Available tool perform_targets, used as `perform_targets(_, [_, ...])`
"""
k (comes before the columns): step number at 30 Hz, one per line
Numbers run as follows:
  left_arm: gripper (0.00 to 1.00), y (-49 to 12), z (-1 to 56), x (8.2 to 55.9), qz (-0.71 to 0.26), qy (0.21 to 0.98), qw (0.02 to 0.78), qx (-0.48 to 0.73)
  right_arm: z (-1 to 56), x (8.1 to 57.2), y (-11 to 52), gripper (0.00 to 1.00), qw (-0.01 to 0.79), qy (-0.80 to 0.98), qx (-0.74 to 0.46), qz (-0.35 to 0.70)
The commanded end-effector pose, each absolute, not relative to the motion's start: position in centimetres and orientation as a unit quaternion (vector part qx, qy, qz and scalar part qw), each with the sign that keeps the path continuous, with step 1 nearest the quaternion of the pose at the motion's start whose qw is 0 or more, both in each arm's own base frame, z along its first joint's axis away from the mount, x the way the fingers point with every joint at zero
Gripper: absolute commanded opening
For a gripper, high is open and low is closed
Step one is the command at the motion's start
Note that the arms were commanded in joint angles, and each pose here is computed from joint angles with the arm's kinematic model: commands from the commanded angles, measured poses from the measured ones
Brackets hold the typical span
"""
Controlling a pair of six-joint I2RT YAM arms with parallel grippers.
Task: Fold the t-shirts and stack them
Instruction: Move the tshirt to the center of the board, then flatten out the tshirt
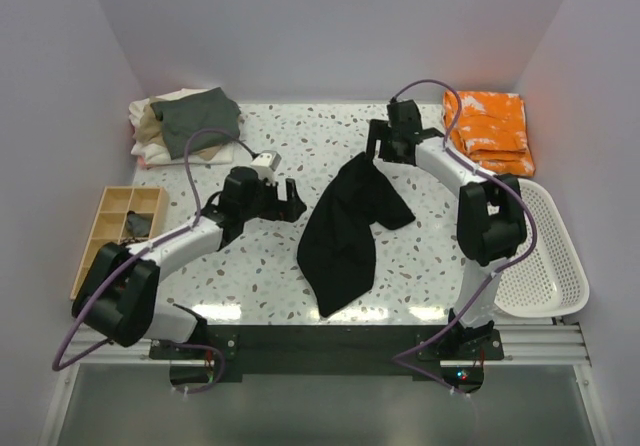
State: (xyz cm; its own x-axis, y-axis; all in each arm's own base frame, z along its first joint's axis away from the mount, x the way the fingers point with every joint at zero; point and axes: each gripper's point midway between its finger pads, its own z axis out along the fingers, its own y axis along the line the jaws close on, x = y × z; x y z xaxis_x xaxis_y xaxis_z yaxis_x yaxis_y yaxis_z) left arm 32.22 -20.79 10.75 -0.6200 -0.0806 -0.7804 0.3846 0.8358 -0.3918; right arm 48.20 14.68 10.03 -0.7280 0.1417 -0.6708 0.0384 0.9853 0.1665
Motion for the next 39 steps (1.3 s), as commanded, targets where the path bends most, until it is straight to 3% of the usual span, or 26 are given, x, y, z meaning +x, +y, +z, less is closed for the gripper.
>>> perform_targets(1, [1.0, -21.8, 11.9, 34.7, -0.238, 0.872, 0.421, 0.073, 15.6, 47.7, 12.7, 0.89, 0.388, 0.918, 0.074, 0.034])
perform_targets(6, [1.0, -21.4, 12.0, 34.6, -0.161, 0.915, 0.369, 0.033, 17.0, 42.9, 13.1, 0.9, 0.331, 0.938, 0.076, 0.065])
perform_targets(11, [1.0, -20.3, 12.0, 35.7, -0.116, 0.917, 0.382, 0.013, 17.2, 40.2, 13.6, 0.91, 0.331, 0.938, 0.031, 0.097])
perform_targets(15, [1.0, -21.8, 11.6, 35.1, -0.176, 0.895, 0.409, 0.02, 14.6, 37.1, 15.9, 0.91, 0.301, 0.94, -0.027, 0.16])
perform_targets(19, [1.0, -21.6, 11.1, 32.5, -0.187, 0.896, 0.401, 0.029, 10.5, 33.7, 18.1, 0.92, 0.264, 0.949, -0.065, 0.158])
perform_targets(26, [1.0, -20.1, 12.9, 30.8, -0.189, 0.887, 0.421, 0.019, 6.9, 35.4, 20.6, 0.92, 0.276, 0.95, -0.105, 0.104])
perform_targets(30, [1.0, -19.7, 14.0, 29.4, -0.205, 0.875, 0.438, 0.025, 7.8, 37.6, 21.9, 0.94, 0.309, 0.94, -0.13, 0.06])
perform_targets(32, [1.0, -19.1, 14.0, 29.0, -0.203, 0.872, 0.446, 0.019, 6.5, 37.7, 21.7, 0.92, 0.287, 0.948, -0.13, 0.039])
perform_targets(34, [1.0, -18.9, 13.7, 28.6, -0.206, 0.871, 0.446, 0.018, 6.3, 37.9, 22.3, 0.86, 0.288, 0.948, -0.132, 0.032])
perform_targets(38, [1.0, -19.2, 13.4, 28.1, -0.215, 0.873, 0.438, 0.024, 7.1, 38.0, 22.5, 0.52, 0.308, 0.942, -0.133, 0.005])
perform_targets(39, [1.0, -19.0, 12.7, 27.7, -0.211, 0.877, 0.431, 0.026, 8.2, 38.1, 22.6, 0.29, 0.322, 0.937, -0.135, 0.001])
